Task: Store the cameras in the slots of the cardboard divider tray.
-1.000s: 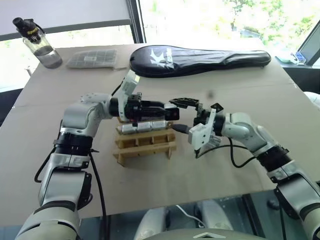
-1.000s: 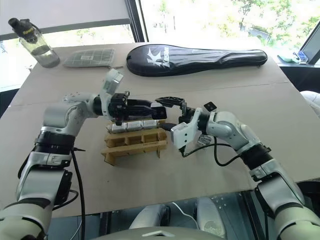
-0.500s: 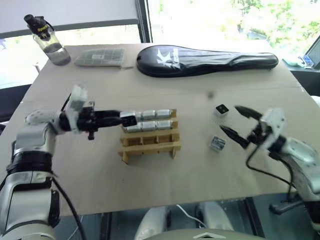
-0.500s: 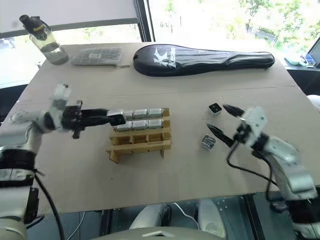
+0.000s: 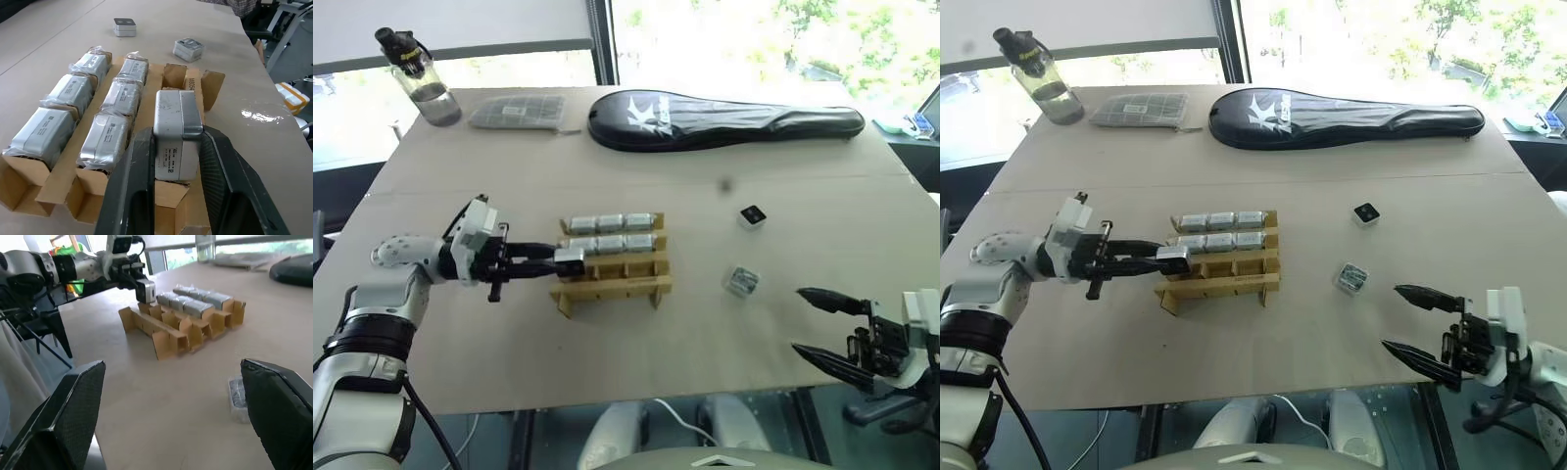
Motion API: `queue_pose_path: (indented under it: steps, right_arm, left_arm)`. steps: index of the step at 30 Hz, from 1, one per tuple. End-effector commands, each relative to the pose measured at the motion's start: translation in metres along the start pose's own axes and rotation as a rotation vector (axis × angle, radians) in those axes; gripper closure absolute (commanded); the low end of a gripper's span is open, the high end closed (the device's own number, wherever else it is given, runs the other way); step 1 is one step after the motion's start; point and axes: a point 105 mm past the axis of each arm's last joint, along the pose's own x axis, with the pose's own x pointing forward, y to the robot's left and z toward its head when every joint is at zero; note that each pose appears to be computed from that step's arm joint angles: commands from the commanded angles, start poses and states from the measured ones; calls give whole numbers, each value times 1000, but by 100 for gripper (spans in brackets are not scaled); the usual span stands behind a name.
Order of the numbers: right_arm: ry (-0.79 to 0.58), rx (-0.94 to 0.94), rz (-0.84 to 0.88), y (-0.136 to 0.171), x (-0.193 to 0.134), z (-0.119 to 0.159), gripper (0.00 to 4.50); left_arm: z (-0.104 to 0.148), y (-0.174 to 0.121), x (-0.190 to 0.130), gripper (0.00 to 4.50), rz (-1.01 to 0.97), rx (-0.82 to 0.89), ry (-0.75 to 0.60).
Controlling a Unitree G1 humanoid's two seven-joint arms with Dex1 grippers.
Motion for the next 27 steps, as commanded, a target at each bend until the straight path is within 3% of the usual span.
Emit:
queue_pose_path:
  steps: [1,11,27]
  right_arm:
    - [-16,-115,20,-3,-7,9,10]
    - [-33,-148,0,-10,0,9,10]
    - [-30,-134,-21,-10,5,17,10]
  left_arm:
    - [11,1,2,382,-19,67,-20]
    - [14,2,14,382,-53,175,16]
    - [9,4,14,382,-70,133,60]
